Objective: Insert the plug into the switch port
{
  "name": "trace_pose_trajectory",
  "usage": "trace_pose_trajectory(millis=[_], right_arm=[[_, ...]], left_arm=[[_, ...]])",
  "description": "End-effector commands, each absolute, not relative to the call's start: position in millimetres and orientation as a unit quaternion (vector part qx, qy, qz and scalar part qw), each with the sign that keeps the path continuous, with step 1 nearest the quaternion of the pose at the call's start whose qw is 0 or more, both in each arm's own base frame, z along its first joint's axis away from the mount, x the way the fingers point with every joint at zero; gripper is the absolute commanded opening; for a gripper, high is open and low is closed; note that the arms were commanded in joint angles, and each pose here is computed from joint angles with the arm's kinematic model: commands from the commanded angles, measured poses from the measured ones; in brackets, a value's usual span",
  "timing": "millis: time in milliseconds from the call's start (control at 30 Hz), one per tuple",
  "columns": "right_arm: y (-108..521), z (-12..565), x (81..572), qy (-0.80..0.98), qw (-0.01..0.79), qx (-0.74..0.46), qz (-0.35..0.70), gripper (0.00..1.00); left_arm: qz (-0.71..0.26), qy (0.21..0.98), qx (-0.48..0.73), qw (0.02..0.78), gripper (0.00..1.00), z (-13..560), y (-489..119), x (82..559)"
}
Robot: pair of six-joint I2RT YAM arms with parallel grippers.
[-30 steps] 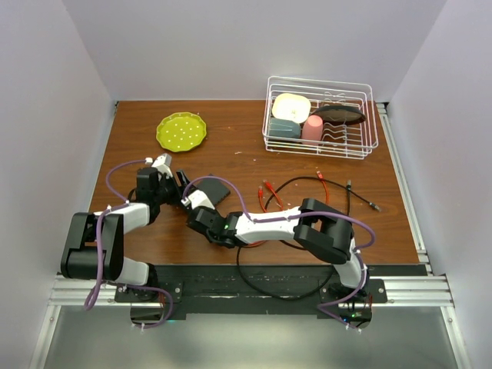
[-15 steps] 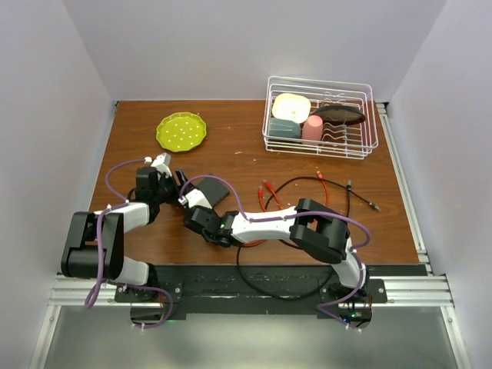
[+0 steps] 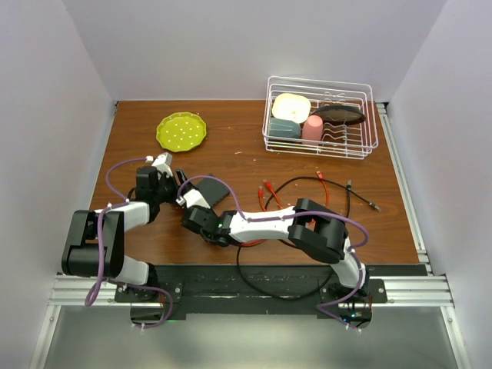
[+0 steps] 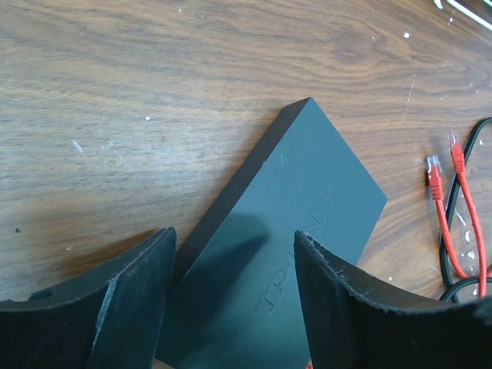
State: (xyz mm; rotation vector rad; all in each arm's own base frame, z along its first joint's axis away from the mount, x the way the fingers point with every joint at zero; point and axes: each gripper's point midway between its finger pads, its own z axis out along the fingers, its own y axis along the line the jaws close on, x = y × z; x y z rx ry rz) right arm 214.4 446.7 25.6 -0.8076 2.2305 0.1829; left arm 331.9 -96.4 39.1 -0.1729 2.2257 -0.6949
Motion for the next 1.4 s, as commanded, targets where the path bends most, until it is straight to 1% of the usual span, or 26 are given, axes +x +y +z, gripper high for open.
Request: trace_pose_trajectory(millis=[0, 233, 700, 900, 1367], right_arm=[[470.6, 52.3, 230.8, 0.857, 0.408, -0.297, 0.1, 0.0], [482.8, 70.0, 239.9, 0.852, 0.416, -0.291, 0.128, 0.0], [495.4, 73.1, 255.7, 0.849, 0.43, -0.268, 0.153, 0.0], [496.3, 70.6, 264.3, 0.848, 0.438, -0.257, 0.153, 0.0], [500.9, 91.4, 290.5, 0.84, 0.462, -0.234, 0.162, 0.0]], left_arm=[[-0.298, 0.865, -0.037, 0.401, 0.66, 51.2, -106.5, 337.6], [-0.303, 0.865, -0.032, 0.399, 0.64, 50.0, -108.3, 336.4], [-0.318, 0.867, -0.028, 0.383, 0.56, 43.2, -113.8, 331.7], [-0.324, 0.867, -0.029, 0.377, 0.53, 40.6, -115.7, 329.3], [-0.341, 0.874, -0.033, 0.344, 0.49, 25.1, -121.6, 323.1]])
